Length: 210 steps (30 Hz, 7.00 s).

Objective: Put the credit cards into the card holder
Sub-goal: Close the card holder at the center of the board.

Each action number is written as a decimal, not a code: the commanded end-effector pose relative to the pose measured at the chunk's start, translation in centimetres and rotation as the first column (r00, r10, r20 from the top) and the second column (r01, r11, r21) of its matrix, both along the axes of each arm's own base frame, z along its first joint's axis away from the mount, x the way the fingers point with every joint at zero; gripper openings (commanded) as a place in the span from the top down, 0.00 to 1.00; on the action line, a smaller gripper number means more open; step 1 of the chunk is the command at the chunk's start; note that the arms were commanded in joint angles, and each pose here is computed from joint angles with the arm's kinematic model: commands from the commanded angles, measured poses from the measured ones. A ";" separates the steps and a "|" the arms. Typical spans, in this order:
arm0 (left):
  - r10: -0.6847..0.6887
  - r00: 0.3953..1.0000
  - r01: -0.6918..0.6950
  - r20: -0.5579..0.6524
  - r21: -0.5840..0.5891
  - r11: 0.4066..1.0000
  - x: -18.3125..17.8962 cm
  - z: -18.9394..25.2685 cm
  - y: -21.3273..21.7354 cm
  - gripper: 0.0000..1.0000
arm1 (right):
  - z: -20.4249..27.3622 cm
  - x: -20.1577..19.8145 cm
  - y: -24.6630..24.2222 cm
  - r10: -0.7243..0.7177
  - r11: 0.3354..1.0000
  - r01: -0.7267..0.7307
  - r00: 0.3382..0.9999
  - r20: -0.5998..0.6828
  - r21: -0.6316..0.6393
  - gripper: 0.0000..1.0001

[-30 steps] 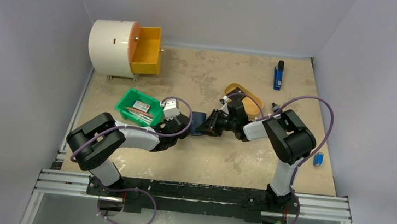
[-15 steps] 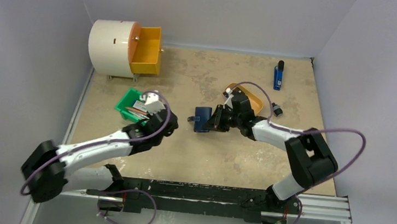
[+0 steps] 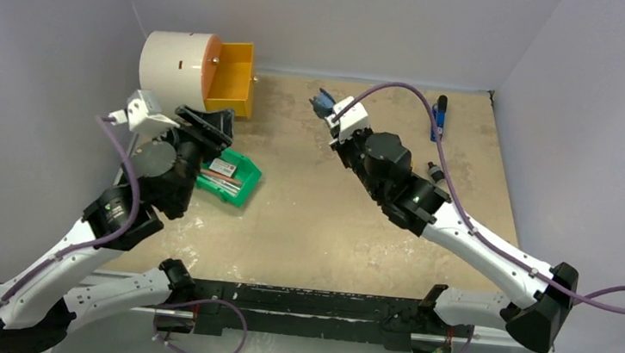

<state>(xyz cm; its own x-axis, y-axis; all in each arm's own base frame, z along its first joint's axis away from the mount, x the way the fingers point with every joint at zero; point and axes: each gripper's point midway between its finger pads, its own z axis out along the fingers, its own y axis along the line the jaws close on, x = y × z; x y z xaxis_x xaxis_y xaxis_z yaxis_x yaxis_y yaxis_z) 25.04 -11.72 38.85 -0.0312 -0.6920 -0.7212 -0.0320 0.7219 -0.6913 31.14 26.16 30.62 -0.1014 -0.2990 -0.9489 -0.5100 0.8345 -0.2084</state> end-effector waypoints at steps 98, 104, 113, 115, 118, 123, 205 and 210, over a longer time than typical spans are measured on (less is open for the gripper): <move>-0.621 0.755 0.655 0.211 -0.210 0.726 1.0 9.0 -19.7 1.00 | 13.4 -5.1 -5.0 0.056 0.788 0.514 0.486 0.872 -0.337 0.38; -0.469 0.868 0.487 0.161 -0.097 0.868 1.6 8.3 -14.3 1.00 | 8.5 -4.8 -1.2 0.073 0.894 0.243 0.751 0.656 -0.377 0.01; -0.334 0.942 0.317 0.008 0.298 0.900 -1.7 4.4 -4.4 1.00 | 2.3 -6.5 1.1 0.349 0.929 -0.358 0.932 0.100 0.096 0.01; -0.422 0.905 0.409 -0.048 0.372 0.833 -2.9 3.1 -5.1 1.00 | 1.8 -6.6 0.5 0.367 0.901 -0.368 0.929 0.051 0.230 0.01; -0.578 0.809 0.565 -0.110 0.420 0.710 -4.7 1.5 -7.4 1.00 | 2.4 -7.8 0.6 0.449 0.819 -0.412 0.893 0.001 0.398 0.01; -0.753 0.639 0.734 -0.157 0.419 0.534 -7.5 0.0 -10.5 1.00 | 3.8 -11.3 0.4 0.641 0.649 -0.517 0.767 -0.035 0.559 0.03; -0.994 0.061 0.760 0.093 0.641 0.107 -14.3 4.0 -17.1 0.96 | 6.1 -19.9 1.8 0.918 0.347 -0.729 0.392 -0.055 0.590 1.00; -0.968 0.217 0.788 0.128 0.562 0.251 -12.6 4.3 -16.1 0.39 | 8.3 -18.4 1.3 0.842 0.402 -0.679 0.538 0.043 0.614 1.00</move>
